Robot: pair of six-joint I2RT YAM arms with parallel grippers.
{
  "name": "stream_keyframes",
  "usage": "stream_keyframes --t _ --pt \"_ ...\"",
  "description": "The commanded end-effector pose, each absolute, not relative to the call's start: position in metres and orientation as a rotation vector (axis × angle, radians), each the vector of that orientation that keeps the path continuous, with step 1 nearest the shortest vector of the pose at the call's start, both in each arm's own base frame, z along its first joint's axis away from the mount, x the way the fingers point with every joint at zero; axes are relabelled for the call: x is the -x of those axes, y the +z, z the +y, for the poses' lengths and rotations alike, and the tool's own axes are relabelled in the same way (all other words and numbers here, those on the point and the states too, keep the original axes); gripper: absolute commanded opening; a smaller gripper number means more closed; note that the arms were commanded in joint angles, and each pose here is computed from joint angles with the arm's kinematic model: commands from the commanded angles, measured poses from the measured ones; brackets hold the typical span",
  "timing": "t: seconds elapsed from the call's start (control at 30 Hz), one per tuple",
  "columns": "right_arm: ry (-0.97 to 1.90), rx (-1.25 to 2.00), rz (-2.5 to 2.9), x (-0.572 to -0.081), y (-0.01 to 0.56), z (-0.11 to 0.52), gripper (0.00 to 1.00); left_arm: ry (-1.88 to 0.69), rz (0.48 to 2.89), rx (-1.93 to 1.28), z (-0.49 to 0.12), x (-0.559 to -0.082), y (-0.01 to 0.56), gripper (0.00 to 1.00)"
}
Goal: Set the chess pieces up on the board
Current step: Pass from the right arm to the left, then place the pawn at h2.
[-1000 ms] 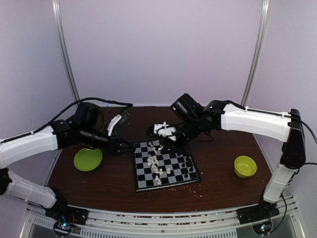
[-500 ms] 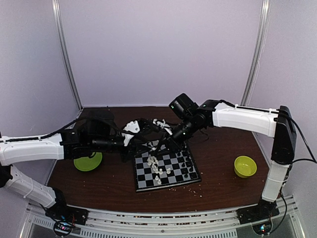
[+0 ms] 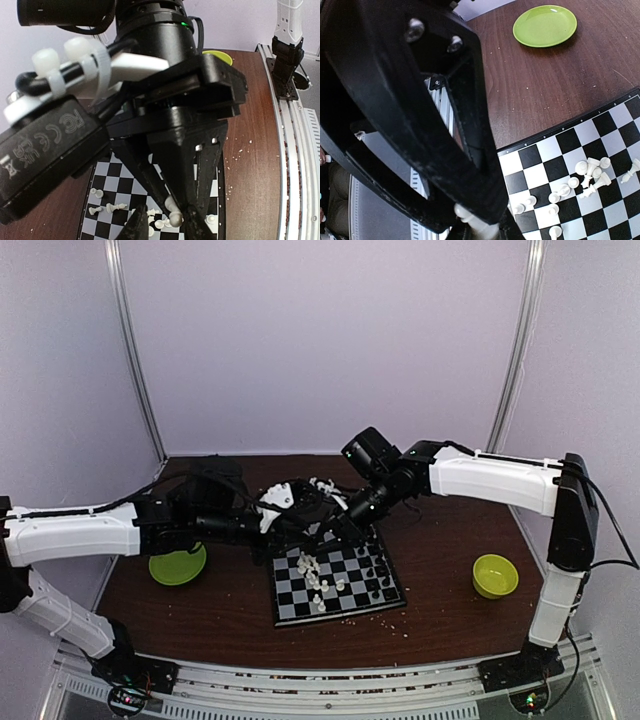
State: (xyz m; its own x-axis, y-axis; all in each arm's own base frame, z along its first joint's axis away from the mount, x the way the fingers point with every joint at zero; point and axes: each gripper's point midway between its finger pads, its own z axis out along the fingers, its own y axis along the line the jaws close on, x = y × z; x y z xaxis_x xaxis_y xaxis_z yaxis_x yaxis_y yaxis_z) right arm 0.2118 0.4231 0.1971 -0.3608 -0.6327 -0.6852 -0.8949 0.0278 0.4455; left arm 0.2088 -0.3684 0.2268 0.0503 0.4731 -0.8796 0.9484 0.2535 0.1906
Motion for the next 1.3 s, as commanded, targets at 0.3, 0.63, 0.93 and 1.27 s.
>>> stream_keyframes --t 0.3,0.63,0.93,1.27 --pt "1.266 1.571 1.946 -0.210 0.210 0.422 0.06 -0.678 1.574 -1.427 -0.383 -0.205 0.228 0.08" --pt "1.194 1.649 1.889 -0.202 0.205 0.390 0.46 -0.594 1.662 -1.408 -0.372 -0.214 0.229 0.00" --pt "0.971 1.508 2.034 -0.232 0.177 0.314 0.53 -0.465 1.946 -1.610 -0.361 -0.215 0.174 0.00" --pt "0.791 1.325 2.051 -0.265 0.174 0.279 0.52 -0.480 2.115 -1.787 -0.360 -0.185 0.125 0.00"
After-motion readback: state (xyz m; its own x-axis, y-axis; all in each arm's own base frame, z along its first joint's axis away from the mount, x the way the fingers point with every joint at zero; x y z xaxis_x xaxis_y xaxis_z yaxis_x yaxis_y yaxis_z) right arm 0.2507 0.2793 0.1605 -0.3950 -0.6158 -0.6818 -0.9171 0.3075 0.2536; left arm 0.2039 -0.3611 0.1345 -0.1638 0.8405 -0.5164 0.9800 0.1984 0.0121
